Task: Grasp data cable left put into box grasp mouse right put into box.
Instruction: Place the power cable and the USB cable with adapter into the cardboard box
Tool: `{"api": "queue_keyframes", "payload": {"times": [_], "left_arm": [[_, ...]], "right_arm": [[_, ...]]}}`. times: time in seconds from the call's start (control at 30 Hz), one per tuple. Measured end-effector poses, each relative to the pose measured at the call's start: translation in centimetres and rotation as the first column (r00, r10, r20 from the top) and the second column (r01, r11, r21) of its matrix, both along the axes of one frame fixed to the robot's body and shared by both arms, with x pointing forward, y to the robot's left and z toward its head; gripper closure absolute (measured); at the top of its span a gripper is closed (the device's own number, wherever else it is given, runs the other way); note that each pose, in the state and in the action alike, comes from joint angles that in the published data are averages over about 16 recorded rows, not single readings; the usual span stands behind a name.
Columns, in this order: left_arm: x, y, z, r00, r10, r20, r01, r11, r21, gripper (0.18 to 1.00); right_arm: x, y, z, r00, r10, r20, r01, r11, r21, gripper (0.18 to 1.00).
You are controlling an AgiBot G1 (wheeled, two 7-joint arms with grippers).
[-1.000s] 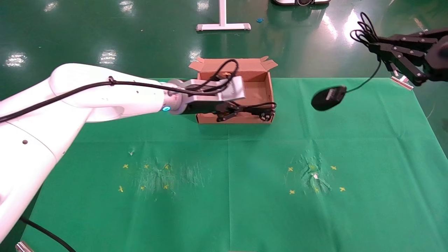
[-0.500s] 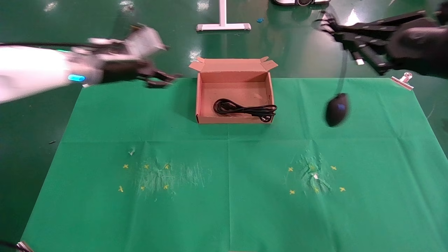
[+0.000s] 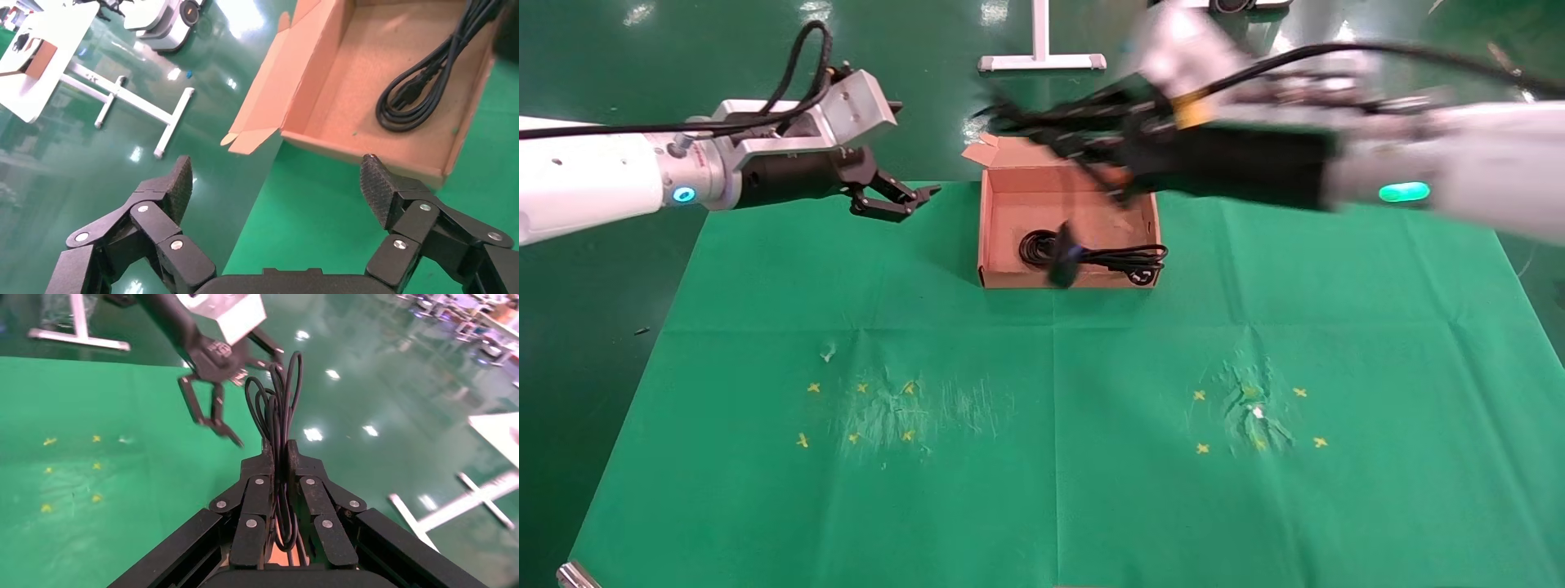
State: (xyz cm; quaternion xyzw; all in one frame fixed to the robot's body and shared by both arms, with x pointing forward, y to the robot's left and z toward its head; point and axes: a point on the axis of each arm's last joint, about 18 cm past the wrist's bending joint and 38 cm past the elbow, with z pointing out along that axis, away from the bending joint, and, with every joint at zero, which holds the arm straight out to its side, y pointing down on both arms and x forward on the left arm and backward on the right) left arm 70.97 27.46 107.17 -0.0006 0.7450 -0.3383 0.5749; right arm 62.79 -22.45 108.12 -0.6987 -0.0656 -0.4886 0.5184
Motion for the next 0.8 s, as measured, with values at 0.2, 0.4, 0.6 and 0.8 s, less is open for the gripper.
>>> {"api": "queue_keyframes", "payload": {"times": [0.2, 0.4, 0.6, 0.8], "left_arm": [[-0.5, -0.2, -0.1, 1.0, 0.009, 0.002, -0.009, 1.0, -0.002, 0.201], [-0.8, -0.4, -0.2, 1.0, 0.016, 0.003, -0.016, 1.0, -0.003, 0.186], [-1.0, -0.5, -0.3, 1.0, 0.021, 0.004, -0.021, 1.0, -0.004, 0.184], [-1.2, -0.5, -0.3, 1.0, 0.025, 0.004, -0.025, 1.0, -0.004, 0.184]], "right_arm": [[1.6, 4.0, -0.1, 0.999, 0.047, 0.016, -0.046, 0.999, -0.019, 0.965], [2.6, 5.3, 0.4, 0.998, 0.065, 0.025, -0.065, 0.998, -0.007, 0.965], [4.3, 5.0, 0.1, 0.999, 0.04, 0.006, -0.04, 0.999, 0.001, 0.965], [7.0, 3.6, -1.6, 0.998, -0.036, -0.047, 0.037, 0.999, 0.003, 0.965]]}}
